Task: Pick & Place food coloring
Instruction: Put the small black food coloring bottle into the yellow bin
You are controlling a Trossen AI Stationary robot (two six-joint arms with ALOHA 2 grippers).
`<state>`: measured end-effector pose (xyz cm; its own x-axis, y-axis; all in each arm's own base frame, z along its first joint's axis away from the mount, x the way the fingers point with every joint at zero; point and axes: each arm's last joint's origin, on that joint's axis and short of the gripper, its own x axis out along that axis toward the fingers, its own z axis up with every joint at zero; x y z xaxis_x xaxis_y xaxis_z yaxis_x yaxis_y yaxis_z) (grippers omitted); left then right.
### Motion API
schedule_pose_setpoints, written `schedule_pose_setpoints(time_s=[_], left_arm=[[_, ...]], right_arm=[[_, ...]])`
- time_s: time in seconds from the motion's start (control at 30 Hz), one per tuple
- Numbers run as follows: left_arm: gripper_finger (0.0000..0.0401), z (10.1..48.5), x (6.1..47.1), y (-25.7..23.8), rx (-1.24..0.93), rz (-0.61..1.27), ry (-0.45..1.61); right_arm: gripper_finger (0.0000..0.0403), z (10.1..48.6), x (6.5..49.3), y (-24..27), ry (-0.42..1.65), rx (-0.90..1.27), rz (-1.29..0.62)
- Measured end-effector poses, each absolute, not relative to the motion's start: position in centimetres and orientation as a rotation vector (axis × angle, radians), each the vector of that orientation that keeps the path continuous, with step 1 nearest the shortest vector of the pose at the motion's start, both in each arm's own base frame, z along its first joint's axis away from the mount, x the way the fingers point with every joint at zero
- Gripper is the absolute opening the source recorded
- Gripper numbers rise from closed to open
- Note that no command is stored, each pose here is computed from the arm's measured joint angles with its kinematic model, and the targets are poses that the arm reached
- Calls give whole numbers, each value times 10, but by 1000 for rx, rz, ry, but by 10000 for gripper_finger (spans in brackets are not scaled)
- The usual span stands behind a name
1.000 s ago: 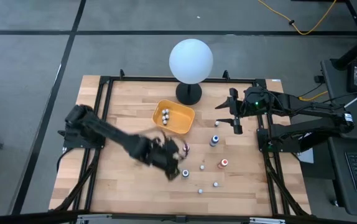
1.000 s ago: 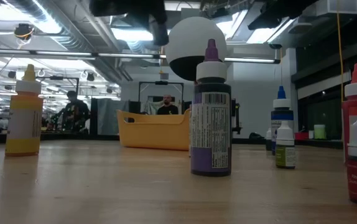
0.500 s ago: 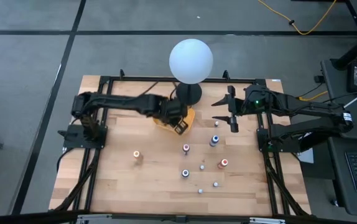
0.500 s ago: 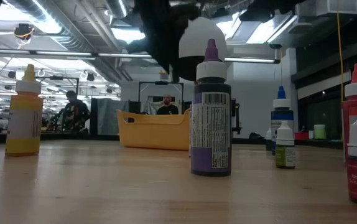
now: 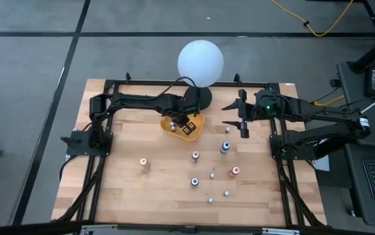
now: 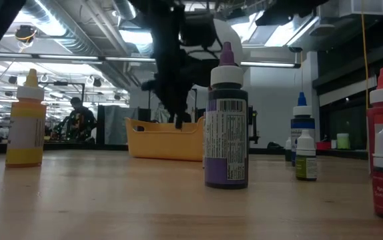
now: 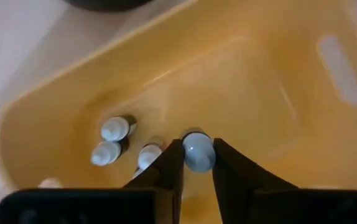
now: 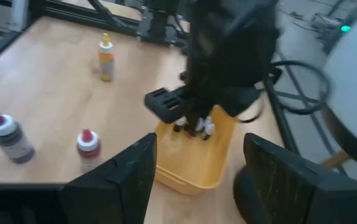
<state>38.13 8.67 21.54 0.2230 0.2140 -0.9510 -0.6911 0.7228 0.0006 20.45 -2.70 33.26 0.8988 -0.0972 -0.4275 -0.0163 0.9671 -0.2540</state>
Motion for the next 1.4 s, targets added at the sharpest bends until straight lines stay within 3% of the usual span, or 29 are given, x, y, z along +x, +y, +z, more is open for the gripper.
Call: schedule_pose_setpoints(time_s=[0.3, 1.4], left_arm=[[61, 187, 376, 87, -459, 694, 1154], [61, 186, 375, 99, -384, 722, 1145]], right_arm=[[241, 332, 204, -29, 471, -263, -78], [241, 330, 203, -29, 489, -253, -77]])
